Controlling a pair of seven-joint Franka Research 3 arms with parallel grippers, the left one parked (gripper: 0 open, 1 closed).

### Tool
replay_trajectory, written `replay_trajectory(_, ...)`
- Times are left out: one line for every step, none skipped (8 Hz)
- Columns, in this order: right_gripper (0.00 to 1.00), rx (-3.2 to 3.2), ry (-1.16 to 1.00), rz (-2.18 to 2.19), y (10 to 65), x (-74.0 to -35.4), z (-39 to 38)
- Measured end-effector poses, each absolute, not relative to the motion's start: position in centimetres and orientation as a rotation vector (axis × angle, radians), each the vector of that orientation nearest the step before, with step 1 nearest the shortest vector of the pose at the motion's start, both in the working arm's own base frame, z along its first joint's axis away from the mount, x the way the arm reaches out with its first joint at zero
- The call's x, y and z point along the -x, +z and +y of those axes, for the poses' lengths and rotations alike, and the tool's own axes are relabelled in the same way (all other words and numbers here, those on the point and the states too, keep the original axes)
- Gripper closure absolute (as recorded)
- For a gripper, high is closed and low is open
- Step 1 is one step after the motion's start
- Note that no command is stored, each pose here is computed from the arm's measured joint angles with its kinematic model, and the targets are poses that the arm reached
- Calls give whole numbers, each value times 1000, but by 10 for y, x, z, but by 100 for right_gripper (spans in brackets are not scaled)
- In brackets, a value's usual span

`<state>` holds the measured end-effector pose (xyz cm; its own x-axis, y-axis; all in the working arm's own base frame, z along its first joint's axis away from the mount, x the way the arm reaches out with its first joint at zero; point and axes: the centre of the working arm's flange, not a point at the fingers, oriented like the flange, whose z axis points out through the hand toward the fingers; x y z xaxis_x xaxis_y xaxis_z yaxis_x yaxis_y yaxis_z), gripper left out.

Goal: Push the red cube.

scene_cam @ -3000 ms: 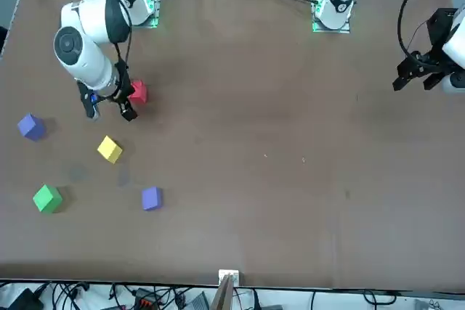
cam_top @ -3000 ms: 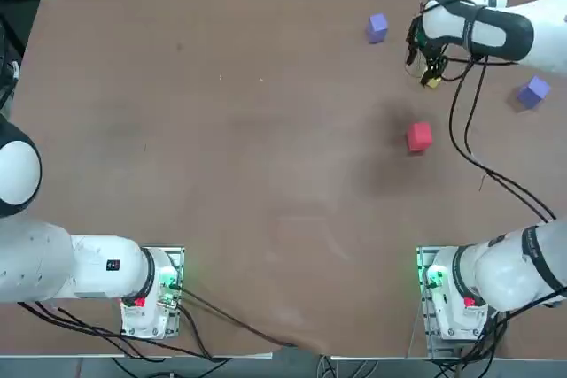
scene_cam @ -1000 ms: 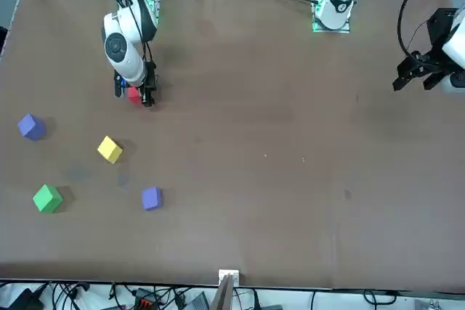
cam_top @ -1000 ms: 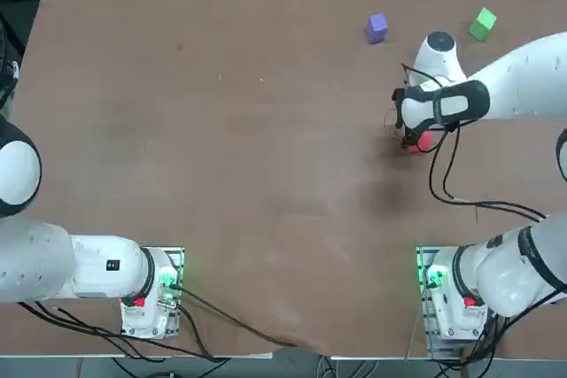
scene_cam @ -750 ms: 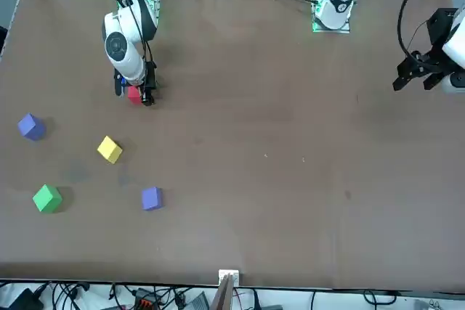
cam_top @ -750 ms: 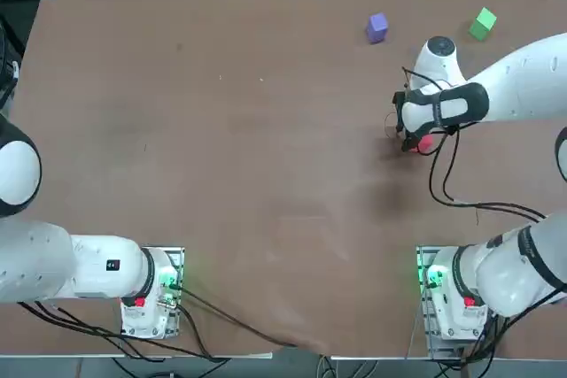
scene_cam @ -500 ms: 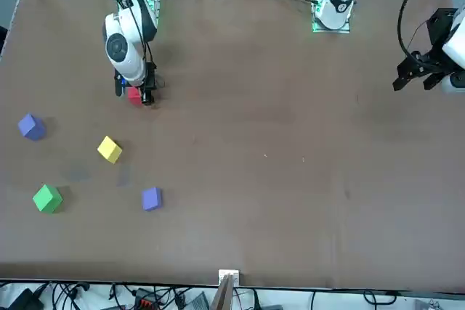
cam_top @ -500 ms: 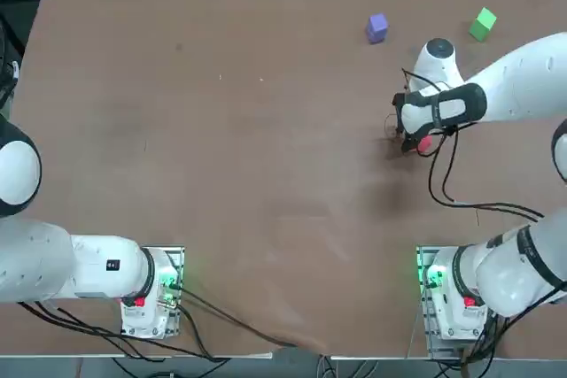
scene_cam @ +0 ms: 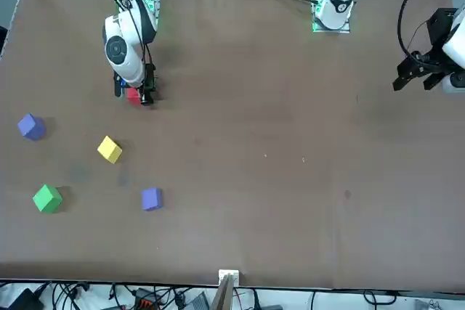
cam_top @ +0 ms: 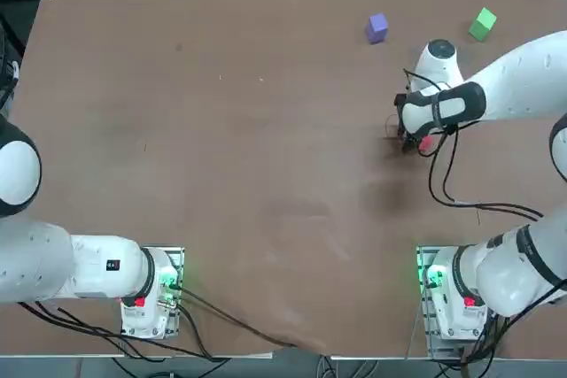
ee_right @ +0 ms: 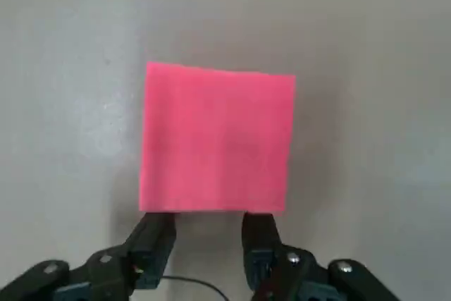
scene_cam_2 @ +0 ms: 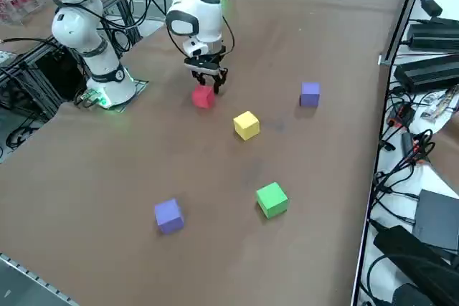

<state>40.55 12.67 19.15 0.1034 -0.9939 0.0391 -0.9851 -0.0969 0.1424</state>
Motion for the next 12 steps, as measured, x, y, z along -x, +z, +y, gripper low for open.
replay_trajectory(40,-2216,-102,-2035,192,-408,120)
replay_trajectory(45,-2200,-103,-2052,191,-409,114)
replay_trajectory(46,-2190,-106,-2059,190,-410,110)
replay_trajectory(46,-2182,-110,-2061,188,-409,108)
replay_trajectory(46,-2177,-111,-2066,188,-409,106)
replay_trajectory(46,-2171,-112,-2073,188,-410,102)
replay_trajectory(46,-2165,-115,-2080,188,-412,95)
replay_trajectory(46,-2160,-120,-2086,188,-414,84)
replay_trajectory(46,-2153,-126,-2095,187,-416,73)
replay_trajectory(46,-2143,-132,-2107,187,-417,60)
replay_trajectory(46,-2135,-137,-2118,187,-419,48)
replay_trajectory(46,-2124,-141,-2132,187,-420,35)
